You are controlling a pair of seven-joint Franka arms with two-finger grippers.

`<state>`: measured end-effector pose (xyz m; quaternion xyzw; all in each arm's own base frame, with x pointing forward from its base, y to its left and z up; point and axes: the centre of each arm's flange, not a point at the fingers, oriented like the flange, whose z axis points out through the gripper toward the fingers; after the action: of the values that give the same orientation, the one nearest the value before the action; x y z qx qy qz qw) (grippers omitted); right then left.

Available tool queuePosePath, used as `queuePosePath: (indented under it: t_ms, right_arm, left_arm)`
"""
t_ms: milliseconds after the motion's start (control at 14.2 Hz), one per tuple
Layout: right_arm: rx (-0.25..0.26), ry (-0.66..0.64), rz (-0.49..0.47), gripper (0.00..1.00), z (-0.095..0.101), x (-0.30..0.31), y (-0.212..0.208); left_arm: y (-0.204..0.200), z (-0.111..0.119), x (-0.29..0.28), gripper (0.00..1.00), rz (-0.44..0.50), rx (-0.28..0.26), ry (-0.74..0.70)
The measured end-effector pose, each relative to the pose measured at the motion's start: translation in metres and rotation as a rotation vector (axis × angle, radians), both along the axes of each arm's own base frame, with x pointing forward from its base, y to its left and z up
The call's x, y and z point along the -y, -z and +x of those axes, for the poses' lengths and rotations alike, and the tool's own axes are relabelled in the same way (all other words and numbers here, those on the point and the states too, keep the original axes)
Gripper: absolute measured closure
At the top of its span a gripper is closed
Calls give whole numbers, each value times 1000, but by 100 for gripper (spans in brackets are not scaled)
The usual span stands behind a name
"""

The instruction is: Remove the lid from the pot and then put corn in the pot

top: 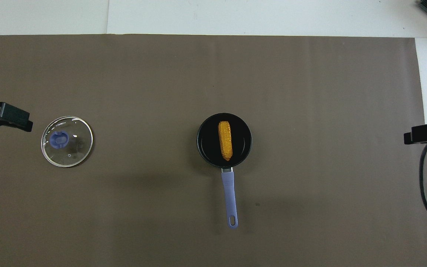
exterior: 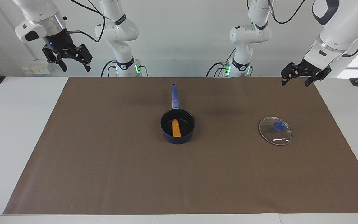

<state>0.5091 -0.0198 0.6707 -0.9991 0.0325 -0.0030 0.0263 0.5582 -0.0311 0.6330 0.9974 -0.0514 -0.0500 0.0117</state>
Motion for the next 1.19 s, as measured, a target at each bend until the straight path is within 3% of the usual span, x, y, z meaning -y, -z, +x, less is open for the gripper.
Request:
queuePosePath:
  t_ms: [633,1195]
  right_arm:
    - [-10,-89,-8,0,-1,2,2]
    - [-14,-93,-50,0,-1,5,3]
  left_arm:
    - [0,0,0,0,0,0,0]
    - [0,0,0,0,0,0,0]
